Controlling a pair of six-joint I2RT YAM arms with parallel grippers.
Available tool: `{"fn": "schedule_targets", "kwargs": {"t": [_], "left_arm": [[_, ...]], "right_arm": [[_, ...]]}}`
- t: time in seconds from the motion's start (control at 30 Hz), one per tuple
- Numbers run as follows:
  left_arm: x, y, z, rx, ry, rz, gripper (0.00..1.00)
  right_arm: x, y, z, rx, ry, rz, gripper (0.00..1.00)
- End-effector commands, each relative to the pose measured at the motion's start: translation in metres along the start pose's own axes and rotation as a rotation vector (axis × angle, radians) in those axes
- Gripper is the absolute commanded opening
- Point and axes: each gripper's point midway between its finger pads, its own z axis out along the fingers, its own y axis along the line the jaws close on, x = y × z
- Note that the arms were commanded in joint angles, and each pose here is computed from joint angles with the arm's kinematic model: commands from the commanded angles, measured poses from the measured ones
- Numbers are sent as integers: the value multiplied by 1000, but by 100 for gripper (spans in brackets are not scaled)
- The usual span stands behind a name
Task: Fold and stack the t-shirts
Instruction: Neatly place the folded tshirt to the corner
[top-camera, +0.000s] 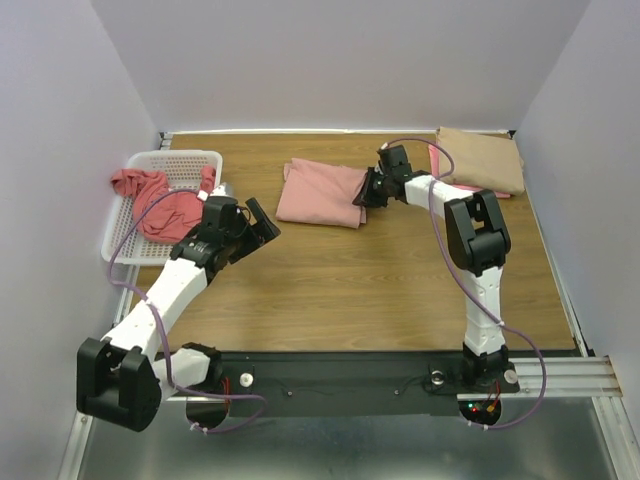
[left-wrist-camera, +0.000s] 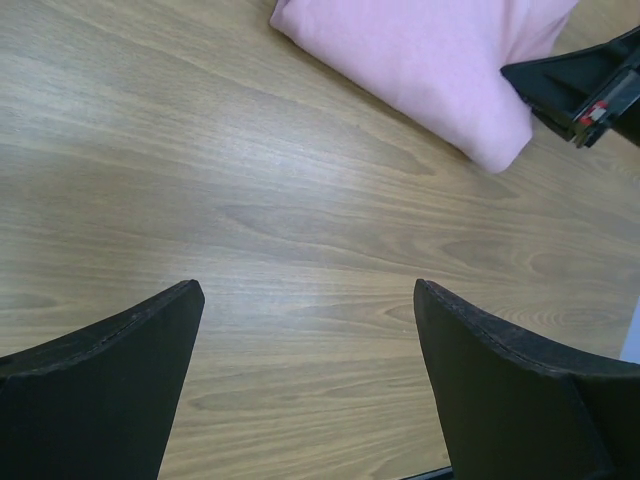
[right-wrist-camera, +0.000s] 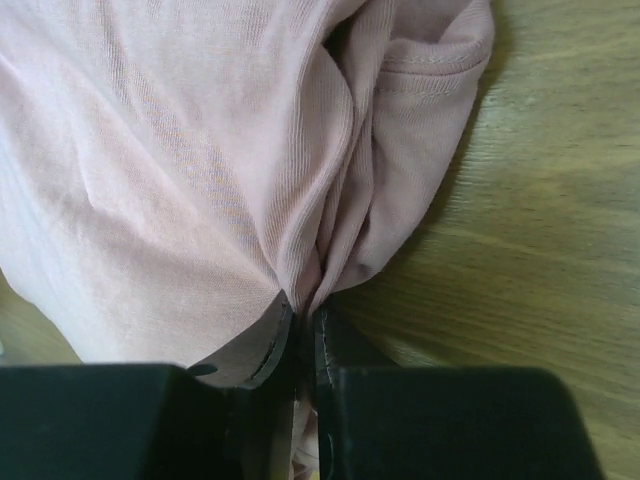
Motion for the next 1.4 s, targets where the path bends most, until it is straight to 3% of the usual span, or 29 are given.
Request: {"fn": "schedule_targets", "kwargs": {"t": [0.0,0.33,0.57,0.7,1.03,1.37], "left_arm": [[-7,6,-15,-30,-49,-12,99],[-19,10,-34,-49,-120,29,98],[-32,13,-40,-103,-153,41,98],[-35,16,-41,-128,-167,35,98],[-50,18,-46,-175,-209,39,98],[-57,18,-40,-212,-210,39,98]], "right_arm": [[-14,4,3,23,-41,-73,0],[-94,10,-83,214,-280,-443,0],[-147,-42,-154,657,-415,-629,0],[-171,-55,-187,784,-448,-684,0],[-224,-68,-263,827,-538,-736,0],[-253,-62,-294,845,-590,-797,0]]}}
